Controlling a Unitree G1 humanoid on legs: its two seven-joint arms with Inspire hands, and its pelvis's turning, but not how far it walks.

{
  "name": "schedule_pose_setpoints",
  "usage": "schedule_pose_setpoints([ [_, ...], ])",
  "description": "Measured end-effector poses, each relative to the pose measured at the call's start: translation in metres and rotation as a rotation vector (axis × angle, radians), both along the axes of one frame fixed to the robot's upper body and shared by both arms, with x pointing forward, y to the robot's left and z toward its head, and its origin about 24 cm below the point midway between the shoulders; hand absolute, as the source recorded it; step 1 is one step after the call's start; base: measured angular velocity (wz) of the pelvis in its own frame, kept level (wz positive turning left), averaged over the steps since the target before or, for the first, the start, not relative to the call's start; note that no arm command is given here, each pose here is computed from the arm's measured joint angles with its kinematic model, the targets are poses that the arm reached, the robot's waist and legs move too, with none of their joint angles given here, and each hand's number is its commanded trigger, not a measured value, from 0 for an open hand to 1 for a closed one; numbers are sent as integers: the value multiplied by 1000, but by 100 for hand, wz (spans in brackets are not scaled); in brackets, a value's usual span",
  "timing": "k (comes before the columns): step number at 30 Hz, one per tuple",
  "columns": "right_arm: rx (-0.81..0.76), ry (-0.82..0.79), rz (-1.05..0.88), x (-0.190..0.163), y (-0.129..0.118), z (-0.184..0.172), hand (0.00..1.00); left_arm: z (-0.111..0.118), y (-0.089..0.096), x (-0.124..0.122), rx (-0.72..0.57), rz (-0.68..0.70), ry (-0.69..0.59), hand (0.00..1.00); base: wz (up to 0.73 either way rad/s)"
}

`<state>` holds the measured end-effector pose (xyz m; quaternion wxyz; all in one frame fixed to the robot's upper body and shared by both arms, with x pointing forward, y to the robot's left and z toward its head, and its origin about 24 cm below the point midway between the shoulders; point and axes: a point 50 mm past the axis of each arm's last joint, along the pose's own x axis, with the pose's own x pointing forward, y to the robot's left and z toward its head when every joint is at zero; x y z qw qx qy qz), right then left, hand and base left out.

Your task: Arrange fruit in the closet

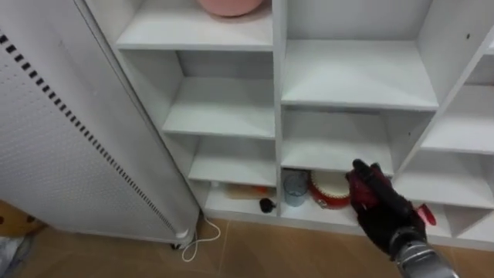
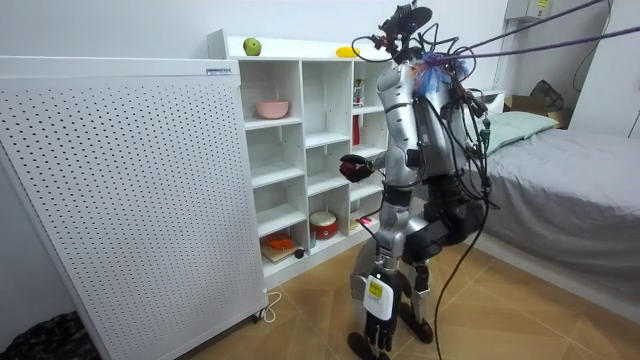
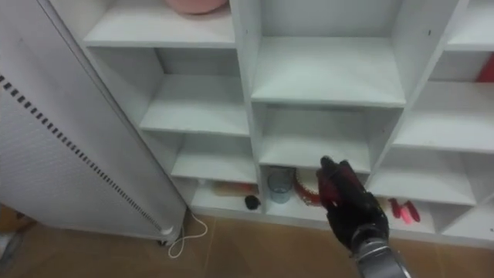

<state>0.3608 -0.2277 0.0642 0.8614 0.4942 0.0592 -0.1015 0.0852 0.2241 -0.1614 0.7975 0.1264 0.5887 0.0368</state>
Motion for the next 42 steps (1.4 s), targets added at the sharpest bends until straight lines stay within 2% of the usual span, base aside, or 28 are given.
schedule_pose_setpoints([
  [4, 53, -19, -34, 2, -8, 6, 100, 1, 4, 0, 3, 16, -3, 0, 9],
  [11, 103, -120, -68, 20, -12, 54, 100, 10, 15, 5, 30, 14, -74, 0, 2],
  [17, 155, -148, -156, 27, -19, 78, 100, 10, 16, -2, 35, 13, -76, 0, 4],
  [24, 193, -129, -208, 26, -23, 88, 100, 10, 14, -16, 24, 15, -74, 0, 1],
  [25, 193, -129, -214, 26, -23, 90, 58, 10, 14, -17, 23, 16, -74, 0, 7],
  [26, 193, -133, -229, 27, -26, 94, 0, 10, 14, -19, 22, 18, -75, 0, 8],
  [33, 206, -85, -283, 26, -32, 104, 0, 12, 20, -34, 31, 18, -63, 0, 1],
  [42, 241, 6, -348, 26, -34, 110, 0, 12, 21, -35, 34, 17, -60, 0, 0],
])
